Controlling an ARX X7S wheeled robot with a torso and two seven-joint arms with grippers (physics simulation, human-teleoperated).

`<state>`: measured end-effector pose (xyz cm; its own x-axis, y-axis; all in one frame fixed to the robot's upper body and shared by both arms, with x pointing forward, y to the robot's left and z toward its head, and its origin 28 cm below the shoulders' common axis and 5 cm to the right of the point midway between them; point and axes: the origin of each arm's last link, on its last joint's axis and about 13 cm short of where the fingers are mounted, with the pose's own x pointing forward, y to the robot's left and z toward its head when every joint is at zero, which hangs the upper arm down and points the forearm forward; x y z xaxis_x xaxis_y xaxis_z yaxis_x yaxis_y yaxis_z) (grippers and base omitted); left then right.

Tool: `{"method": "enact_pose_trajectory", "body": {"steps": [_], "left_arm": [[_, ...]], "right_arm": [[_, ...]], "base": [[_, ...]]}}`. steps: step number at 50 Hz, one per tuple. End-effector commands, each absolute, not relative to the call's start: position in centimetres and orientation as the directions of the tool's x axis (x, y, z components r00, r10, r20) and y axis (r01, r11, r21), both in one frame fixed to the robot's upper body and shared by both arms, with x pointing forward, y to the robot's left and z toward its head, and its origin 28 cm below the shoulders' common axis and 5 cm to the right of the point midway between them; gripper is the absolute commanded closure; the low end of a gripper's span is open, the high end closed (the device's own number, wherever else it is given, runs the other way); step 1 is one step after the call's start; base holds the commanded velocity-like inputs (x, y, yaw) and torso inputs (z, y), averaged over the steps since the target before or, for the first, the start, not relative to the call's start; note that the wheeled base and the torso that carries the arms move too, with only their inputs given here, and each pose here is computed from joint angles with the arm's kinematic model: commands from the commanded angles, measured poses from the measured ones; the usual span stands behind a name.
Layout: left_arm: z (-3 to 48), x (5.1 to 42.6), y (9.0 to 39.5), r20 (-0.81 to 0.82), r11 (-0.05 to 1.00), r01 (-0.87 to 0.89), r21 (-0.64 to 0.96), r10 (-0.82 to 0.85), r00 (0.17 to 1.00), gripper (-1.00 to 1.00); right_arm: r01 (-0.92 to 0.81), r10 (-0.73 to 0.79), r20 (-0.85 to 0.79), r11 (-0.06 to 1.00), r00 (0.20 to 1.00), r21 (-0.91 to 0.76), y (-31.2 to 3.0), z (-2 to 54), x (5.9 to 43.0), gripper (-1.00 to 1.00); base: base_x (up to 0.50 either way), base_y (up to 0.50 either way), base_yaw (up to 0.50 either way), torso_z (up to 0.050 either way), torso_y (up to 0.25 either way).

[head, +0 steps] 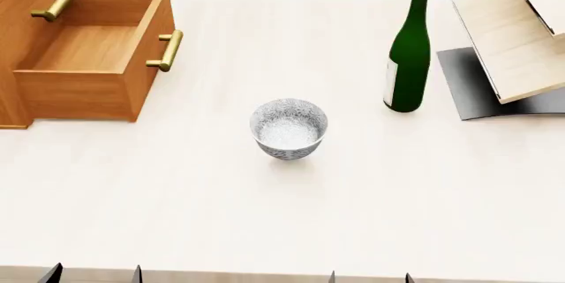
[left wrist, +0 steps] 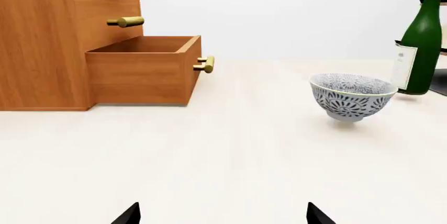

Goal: Put the bowl in the bottom drawer of the cabinet and close it.

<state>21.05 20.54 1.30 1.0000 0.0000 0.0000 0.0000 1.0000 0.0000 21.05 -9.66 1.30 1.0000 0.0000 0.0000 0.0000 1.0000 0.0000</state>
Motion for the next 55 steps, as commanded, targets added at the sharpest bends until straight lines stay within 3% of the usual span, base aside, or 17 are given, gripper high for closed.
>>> {"method": "enact_pose_trajectory", "body": {"steps": [1, 17, 27, 41, 55], "left_arm": [[1.1, 21.2, 20.5, -0.001, 1.0, 0.0, 0.002, 0.0, 1.0, -1.0], [1.7, 20.7, 20.6, -0.005, 1.0, -0.024, 0.007, 0.024, 1.0, -1.0], [4.2, 17.9, 20.9, 0.059, 0.999, -0.031, 0.012, 0.03, 0.998, -1.0], [4.5, 11.7, 21.4, 0.102, 0.997, -0.071, 0.024, 0.068, 0.992, -1.0], [2.5, 10.0, 21.6, 0.065, 0.997, -0.077, 0.017, 0.076, 0.995, -1.0]], "right_arm": [[0.01, -0.01, -0.004, 0.999, 1.0, -0.043, -9.7, 1.1, 21.2, -1.0], [-0.003, 0.003, -0.011, 1.0, 1.0, -0.014, -9.6, 1.6, 21.1, -1.0], [-0.003, 0.003, -0.008, 1.0, 1.0, 0.004, -9.8, 2.4, 21.0, -1.0], [-0.033, 0.032, 0.053, 0.999, 0.998, 0.013, -10.4, 12.0, 20.4, -1.0], [-0.061, 0.054, 0.188, 0.998, 0.981, 0.03, -10.5, 19.8, 19.5, -1.0]], "base": [[0.0, 0.0, 0.0, 0.0, 0.0], [0.0, 0.0, 0.0, 0.0, 0.0], [0.0, 0.0, 0.0, 0.0, 0.0], [0.0, 0.0, 0.0, 0.0, 0.0], [0.0, 0.0, 0.0, 0.0, 0.0]]}}
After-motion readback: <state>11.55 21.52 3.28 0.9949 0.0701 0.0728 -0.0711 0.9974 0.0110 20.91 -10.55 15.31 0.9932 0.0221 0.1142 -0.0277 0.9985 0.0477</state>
